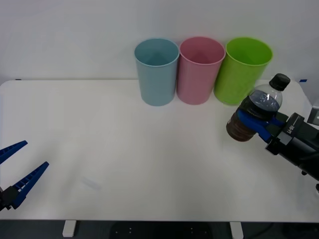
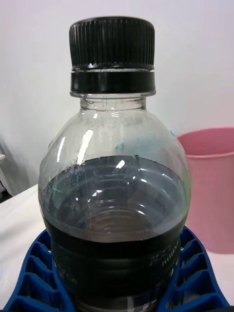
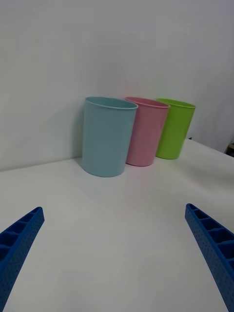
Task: Grasp the object on the table and drop it into the matching bin: aluminum can to the light blue bin, PET bottle to the pink bin.
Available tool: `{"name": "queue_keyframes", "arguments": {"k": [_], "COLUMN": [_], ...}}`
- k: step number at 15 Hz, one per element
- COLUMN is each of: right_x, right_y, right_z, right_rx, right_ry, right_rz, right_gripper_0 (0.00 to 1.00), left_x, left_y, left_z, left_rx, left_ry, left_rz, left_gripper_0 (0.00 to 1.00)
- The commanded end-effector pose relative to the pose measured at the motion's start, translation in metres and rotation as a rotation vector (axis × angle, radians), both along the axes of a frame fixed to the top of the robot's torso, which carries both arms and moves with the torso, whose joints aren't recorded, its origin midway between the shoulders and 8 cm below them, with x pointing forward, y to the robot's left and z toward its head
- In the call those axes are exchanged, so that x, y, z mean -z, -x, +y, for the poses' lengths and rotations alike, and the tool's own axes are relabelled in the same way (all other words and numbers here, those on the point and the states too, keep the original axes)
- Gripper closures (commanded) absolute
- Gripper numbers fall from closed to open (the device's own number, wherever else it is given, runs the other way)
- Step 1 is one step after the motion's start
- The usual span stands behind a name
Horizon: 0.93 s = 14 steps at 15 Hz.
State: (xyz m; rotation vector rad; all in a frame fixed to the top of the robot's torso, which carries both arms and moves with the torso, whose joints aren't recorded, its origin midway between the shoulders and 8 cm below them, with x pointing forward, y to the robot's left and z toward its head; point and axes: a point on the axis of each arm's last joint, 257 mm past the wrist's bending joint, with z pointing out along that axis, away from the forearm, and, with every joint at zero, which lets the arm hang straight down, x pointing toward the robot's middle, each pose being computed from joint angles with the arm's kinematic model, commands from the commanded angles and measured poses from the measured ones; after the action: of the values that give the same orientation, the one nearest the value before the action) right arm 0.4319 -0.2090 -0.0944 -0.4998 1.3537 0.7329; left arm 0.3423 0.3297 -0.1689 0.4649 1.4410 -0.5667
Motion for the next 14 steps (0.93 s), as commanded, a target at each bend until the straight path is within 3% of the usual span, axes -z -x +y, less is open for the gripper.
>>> {"name": "queue_keyframes", "arguments": {"k": [1, 6, 9, 14], "right_x": [-0.022, -0.062, -0.082, -0.104], "right_y": [-0.015, -0.040, -0.056, -0.098], "right_z": [0.006, 0.021, 0.024, 0.036], "right_rx": [0.055, 0.064, 0.078, 0.058], "right_ry": [-0.008, -0.063, -0.032, -0.001], "right_rz": [-0.020, -0.043, -0.092, -0.121], "right_gripper_0": [1.00, 1.00, 1.00, 1.00], "left_x": [0.000, 0.000, 0.000, 0.000], "left_y": [0.000, 0.000, 0.000, 0.000], "left_z": [0.000, 0.000, 0.000, 0.000], "left_rx": [0.000, 0.000, 0.000, 0.000], "left_ry": [0.000, 0.000, 0.000, 0.000], "left_rz": [0.000, 0.000, 0.000, 0.000], "left_gripper_0": [0.00, 0.00, 0.00, 0.00]}}
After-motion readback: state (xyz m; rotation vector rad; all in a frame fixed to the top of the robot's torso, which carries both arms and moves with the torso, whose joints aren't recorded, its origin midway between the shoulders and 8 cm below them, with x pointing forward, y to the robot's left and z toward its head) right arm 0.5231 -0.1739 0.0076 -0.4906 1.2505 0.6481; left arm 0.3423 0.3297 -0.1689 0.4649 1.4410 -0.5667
